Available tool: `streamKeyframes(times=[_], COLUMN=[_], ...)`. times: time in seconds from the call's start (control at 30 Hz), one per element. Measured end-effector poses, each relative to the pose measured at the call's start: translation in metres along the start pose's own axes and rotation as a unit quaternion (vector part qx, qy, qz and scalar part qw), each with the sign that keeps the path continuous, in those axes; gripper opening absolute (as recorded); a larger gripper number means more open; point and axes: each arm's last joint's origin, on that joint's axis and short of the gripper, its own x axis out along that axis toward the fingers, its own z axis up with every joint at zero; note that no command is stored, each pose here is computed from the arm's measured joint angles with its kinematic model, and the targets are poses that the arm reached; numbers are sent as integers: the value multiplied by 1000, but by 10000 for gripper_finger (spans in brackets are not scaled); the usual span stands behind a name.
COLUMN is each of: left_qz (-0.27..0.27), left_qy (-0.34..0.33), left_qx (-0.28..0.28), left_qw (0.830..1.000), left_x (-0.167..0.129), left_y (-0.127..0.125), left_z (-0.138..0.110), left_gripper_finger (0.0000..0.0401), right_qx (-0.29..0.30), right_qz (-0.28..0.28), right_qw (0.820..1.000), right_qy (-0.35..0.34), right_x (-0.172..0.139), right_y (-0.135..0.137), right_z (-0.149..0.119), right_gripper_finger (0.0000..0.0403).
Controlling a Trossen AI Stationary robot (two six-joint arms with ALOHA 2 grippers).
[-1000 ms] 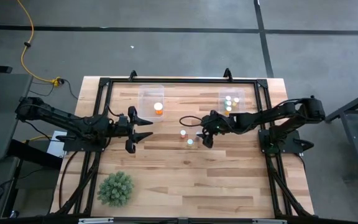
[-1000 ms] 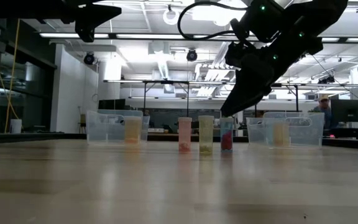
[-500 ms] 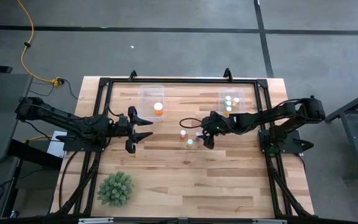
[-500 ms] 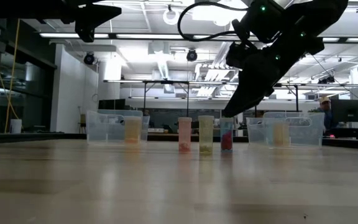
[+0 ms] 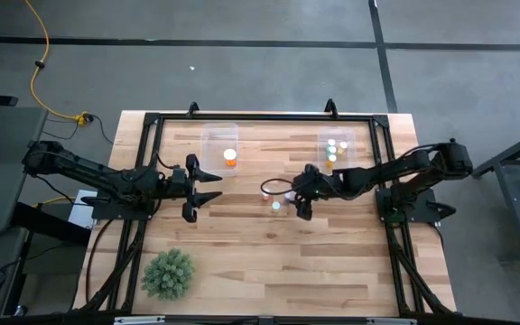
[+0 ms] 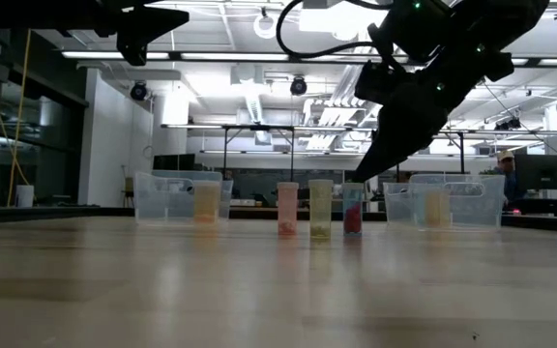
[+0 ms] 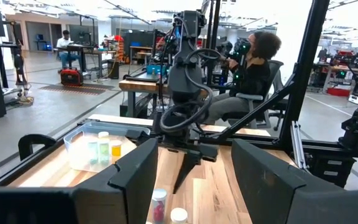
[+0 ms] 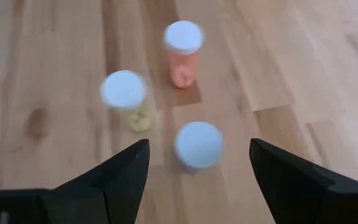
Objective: Pick and place medicine bottles into bin by pill shape (circle, oval)
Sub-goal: Put the blue capsule bottle into the left transparent bin
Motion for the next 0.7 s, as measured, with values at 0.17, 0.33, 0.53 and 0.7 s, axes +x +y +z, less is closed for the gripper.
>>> streamKeyframes(times=[0.17,0.33,0.53,0.7], left_qz=[0,0,0,0], left_qy=[0,0,4,5], left_qx=[0,0,1,6], left_qw=[1000,1000,1000,1000], left_x=[0,0,0,0], left_y=[0,0,0,0], left_z=[0,0,-1,-1], left_gripper_finger=[196,196,196,196], right_qx=[0,-1,-29,-28], right_qz=[-7,3,-1,0], right_qw=[1000,1000,1000,1000], right_qy=[-1,9,-3,8], right_x=[0,9,13,11], right_y=[-1,1,3,5], right_z=[0,-4,9,15], right_gripper_finger=[270,270,270,269])
